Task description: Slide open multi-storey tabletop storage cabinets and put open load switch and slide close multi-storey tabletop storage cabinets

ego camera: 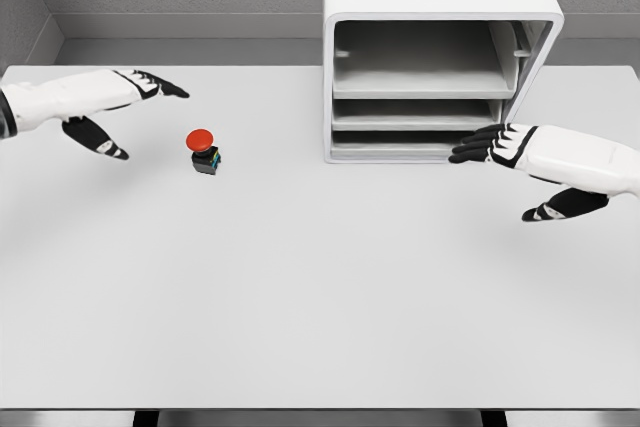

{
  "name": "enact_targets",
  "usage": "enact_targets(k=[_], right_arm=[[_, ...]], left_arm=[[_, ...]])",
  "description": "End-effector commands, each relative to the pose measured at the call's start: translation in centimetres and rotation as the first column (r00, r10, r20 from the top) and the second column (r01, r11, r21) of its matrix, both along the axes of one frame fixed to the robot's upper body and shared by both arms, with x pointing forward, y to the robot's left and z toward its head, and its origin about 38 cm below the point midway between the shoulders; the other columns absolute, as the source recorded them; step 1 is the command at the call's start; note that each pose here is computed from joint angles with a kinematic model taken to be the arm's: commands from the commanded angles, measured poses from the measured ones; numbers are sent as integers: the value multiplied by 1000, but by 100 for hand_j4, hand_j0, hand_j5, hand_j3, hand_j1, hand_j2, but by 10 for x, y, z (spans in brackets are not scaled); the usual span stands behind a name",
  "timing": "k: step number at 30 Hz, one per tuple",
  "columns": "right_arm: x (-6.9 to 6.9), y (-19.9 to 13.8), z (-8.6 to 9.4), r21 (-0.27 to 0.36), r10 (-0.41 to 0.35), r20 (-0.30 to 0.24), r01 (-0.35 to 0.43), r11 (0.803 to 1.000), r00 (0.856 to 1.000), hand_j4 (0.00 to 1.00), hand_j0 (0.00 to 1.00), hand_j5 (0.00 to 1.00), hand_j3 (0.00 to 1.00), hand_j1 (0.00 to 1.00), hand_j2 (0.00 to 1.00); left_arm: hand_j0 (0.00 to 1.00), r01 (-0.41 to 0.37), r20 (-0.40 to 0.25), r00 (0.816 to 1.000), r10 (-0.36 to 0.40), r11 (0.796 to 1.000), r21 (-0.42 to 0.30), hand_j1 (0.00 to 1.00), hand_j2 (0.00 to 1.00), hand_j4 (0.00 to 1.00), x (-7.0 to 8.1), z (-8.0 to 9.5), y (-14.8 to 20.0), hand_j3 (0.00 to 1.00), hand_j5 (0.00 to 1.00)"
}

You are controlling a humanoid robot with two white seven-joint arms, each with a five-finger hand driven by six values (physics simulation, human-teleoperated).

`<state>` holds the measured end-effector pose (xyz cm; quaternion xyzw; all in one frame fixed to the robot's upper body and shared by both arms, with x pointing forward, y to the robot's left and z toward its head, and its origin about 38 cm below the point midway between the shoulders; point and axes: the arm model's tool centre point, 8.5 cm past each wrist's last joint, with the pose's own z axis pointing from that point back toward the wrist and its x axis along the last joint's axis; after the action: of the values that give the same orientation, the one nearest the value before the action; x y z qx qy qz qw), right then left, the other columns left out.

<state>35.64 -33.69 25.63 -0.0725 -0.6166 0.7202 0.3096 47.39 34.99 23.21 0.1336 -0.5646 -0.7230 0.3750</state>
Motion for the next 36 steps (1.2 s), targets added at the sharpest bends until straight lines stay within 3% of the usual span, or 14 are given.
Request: enact_targets(k=[1, 2, 5, 10, 11, 18, 22, 25, 30, 36], right_arm=[[0, 1, 0, 11, -1, -2, 1, 1000, 1000, 100, 100, 100, 100, 100, 100], [2, 3, 5, 15, 3, 13, -3, 1000, 1000, 100, 100, 100, 100, 100, 100], [14, 19, 22, 110, 12, 91, -22, 994, 996, 100, 100, 100, 100, 100, 100], [24, 56, 22, 189, 77, 112, -97, 977, 991, 100, 100, 100, 100, 100, 100], [26, 57, 26, 187, 78, 127, -101, 977, 989, 100, 100, 100, 100, 100, 100], [29, 88, 12, 183, 154, 93, -169, 969, 984, 100, 100, 100, 100, 100, 100], [38, 74, 13, 161, 115, 89, -128, 979, 989, 100, 100, 100, 100, 100, 100], [47, 56, 27, 167, 56, 119, -76, 983, 991, 100, 100, 100, 100, 100, 100], [48, 63, 18, 156, 69, 114, -86, 984, 991, 100, 100, 100, 100, 100, 100], [71, 68, 0, 143, 37, 74, -47, 989, 997, 100, 100, 100, 100, 100, 100]], left_arm=[[100, -3, 15, 1000, 3, 1000, -16, 100, 100, 100, 2, 7, -1, 100, 100], [100, -1, 17, 1000, 1, 1000, -17, 100, 100, 100, 2, 7, -2, 100, 100], [100, 34, 11, 999, -33, 999, -35, 100, 100, 100, 6, 2, -21, 100, 100], [100, 71, 7, 997, -71, 996, -49, 100, 100, 100, 10, -4, -43, 100, 100], [100, 72, 5, 997, -72, 996, -48, 100, 100, 100, 10, -5, -44, 100, 100], [100, 93, -6, 996, -94, 995, -21, 100, 100, 100, 10, -15, -52, 100, 100], [100, 96, -20, 995, -96, 995, -4, 100, 100, 100, 9, -22, -52, 100, 100], [100, 107, -32, 994, -107, 994, -4, 100, 100, 100, 9, -28, -59, 100, 100], [100, 118, -48, 992, -118, 993, 0, 100, 100, 100, 8, -36, -64, 100, 100], [100, 127, -54, 990, -127, 992, -7, 100, 100, 100, 9, -40, -71, 100, 100]])
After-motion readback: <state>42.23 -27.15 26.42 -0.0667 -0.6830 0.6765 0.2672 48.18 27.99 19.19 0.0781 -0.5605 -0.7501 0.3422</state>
